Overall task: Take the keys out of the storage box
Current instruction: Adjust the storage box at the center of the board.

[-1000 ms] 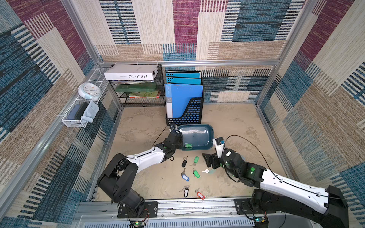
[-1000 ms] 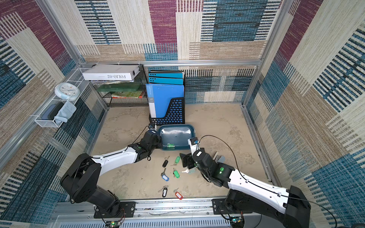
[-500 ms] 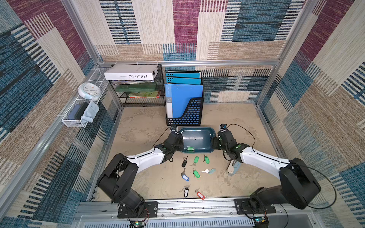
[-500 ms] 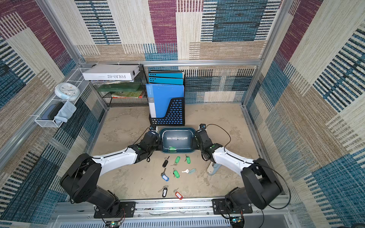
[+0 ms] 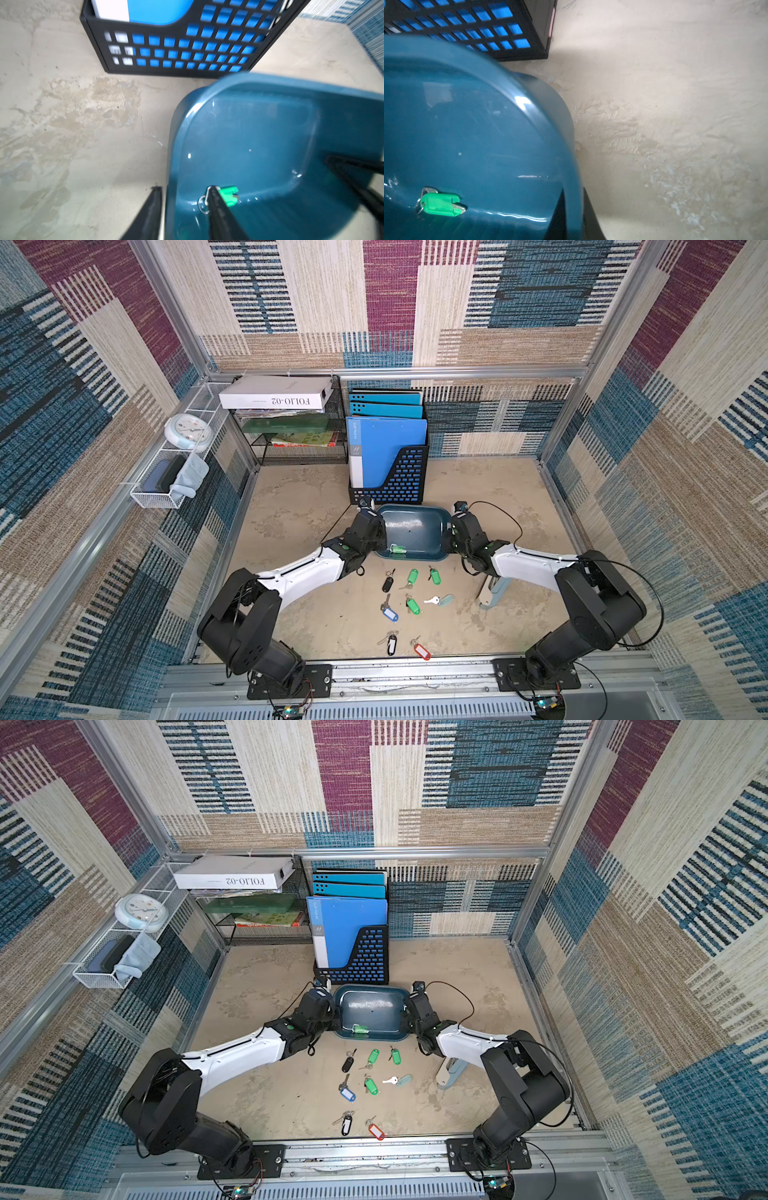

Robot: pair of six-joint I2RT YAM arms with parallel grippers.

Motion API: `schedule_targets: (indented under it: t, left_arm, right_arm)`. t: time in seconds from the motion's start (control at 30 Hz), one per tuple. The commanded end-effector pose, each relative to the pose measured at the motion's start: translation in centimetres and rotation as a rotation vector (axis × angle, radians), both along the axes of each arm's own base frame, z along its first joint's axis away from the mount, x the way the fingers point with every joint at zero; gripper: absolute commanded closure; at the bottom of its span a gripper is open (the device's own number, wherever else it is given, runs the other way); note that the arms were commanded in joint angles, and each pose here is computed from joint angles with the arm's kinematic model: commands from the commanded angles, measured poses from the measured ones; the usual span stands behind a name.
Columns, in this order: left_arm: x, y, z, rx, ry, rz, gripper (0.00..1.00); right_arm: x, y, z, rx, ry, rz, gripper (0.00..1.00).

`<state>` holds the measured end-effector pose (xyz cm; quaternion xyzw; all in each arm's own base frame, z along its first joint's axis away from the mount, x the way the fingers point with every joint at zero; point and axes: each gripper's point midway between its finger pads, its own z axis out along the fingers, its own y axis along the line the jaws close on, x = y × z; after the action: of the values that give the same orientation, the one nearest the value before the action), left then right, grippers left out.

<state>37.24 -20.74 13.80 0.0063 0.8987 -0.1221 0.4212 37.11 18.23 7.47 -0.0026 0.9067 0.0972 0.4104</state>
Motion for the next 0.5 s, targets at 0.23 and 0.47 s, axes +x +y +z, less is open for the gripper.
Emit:
schedule_targets:
  t: [0.23,0.47]
  left_arm:
    - [-3.6,1.7,4.9,-0.113,0.044,0.025,0.10]
    - [-6.0,-4.2,0.9,-0.255,0.353,-0.152,0.42]
  right_arm:
    - [2.5,-1.4,4.8,-0.084,-0.295,-0.097,1.00]
    - [3.0,0.1,4.9,-0.062,-0.321,-0.057,1.00]
